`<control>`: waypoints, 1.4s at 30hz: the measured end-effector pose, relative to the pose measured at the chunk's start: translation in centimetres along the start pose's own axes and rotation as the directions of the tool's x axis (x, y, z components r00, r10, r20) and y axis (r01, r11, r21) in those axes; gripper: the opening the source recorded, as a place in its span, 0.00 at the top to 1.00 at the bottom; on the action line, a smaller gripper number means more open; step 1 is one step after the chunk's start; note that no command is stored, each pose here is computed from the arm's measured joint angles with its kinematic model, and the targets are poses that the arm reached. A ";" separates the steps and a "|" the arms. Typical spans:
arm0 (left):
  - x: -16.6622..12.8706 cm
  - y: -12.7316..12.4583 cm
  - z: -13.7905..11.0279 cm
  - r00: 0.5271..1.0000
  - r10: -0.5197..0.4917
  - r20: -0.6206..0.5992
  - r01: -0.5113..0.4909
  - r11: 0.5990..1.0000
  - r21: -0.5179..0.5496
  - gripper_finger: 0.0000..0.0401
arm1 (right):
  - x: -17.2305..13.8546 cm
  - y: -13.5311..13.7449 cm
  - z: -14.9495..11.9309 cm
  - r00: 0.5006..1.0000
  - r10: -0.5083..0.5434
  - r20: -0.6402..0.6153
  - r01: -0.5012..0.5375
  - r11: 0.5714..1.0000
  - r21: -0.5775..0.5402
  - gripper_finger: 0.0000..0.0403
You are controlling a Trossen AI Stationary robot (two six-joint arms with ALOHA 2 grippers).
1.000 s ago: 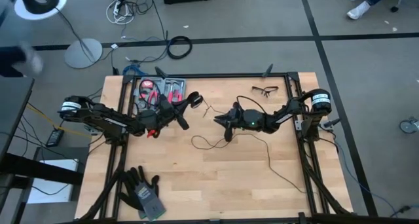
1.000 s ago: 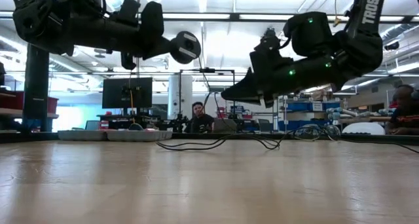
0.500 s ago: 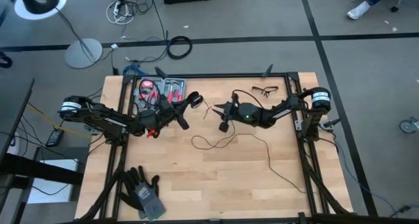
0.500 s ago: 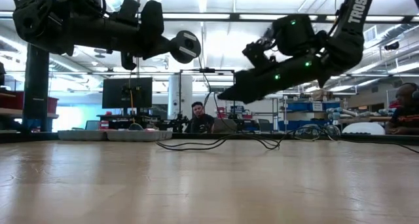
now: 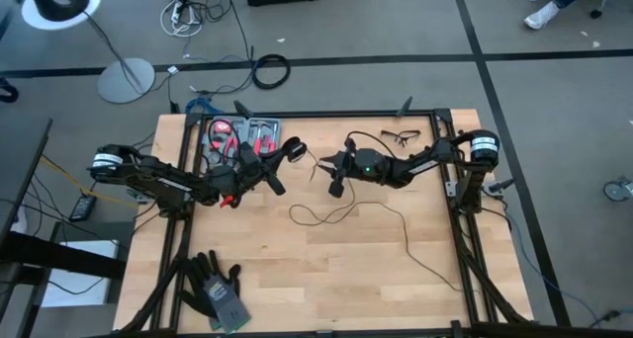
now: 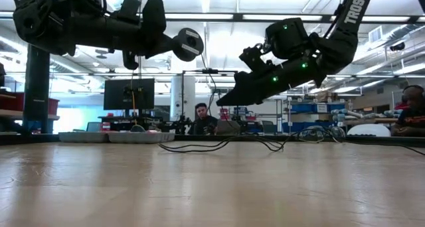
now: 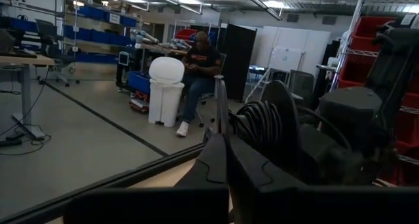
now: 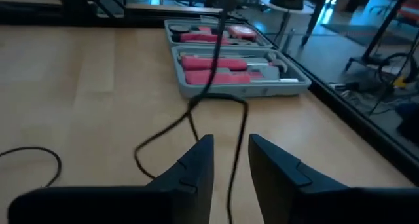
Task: Coil cords
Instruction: Coil the black wire on the black spool
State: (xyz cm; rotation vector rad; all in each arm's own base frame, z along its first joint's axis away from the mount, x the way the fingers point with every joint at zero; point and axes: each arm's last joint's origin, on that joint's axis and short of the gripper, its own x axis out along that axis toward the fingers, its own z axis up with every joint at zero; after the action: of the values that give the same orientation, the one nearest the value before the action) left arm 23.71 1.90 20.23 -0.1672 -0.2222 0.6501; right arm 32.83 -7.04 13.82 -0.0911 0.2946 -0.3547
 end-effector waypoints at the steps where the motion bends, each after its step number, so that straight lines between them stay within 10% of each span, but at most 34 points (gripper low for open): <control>1: 0.0 0.0 0.0 1.000 0.000 0.001 0.000 1.000 -0.001 1.00 | 0.0 0.0 0.0 1.000 0.009 0.000 -0.009 1.000 0.007 0.77; 15: -0.5 0.1 2.8 0.986 0.000 0.168 -0.002 1.000 0.013 1.00 | -1.0 -0.5 -2.5 0.972 -0.063 -0.226 0.099 0.983 0.154 0.99; 28: -1.8 1.2 6.3 0.962 0.145 0.230 -0.174 0.978 0.112 1.00 | -7.8 0.7 -4.5 0.787 -0.213 -0.579 0.312 0.947 0.076 1.00; 42: -1.6 1.1 4.8 0.982 0.153 0.111 -0.167 0.978 0.128 1.00 | -11.5 0.8 -0.4 0.879 -0.128 -0.458 0.219 0.964 0.152 0.87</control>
State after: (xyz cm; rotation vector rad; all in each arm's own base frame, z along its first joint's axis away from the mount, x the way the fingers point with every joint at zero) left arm 20.60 2.21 24.33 -0.0198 -0.2615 0.8328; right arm 22.66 -2.19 16.44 0.1673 0.7077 -0.5849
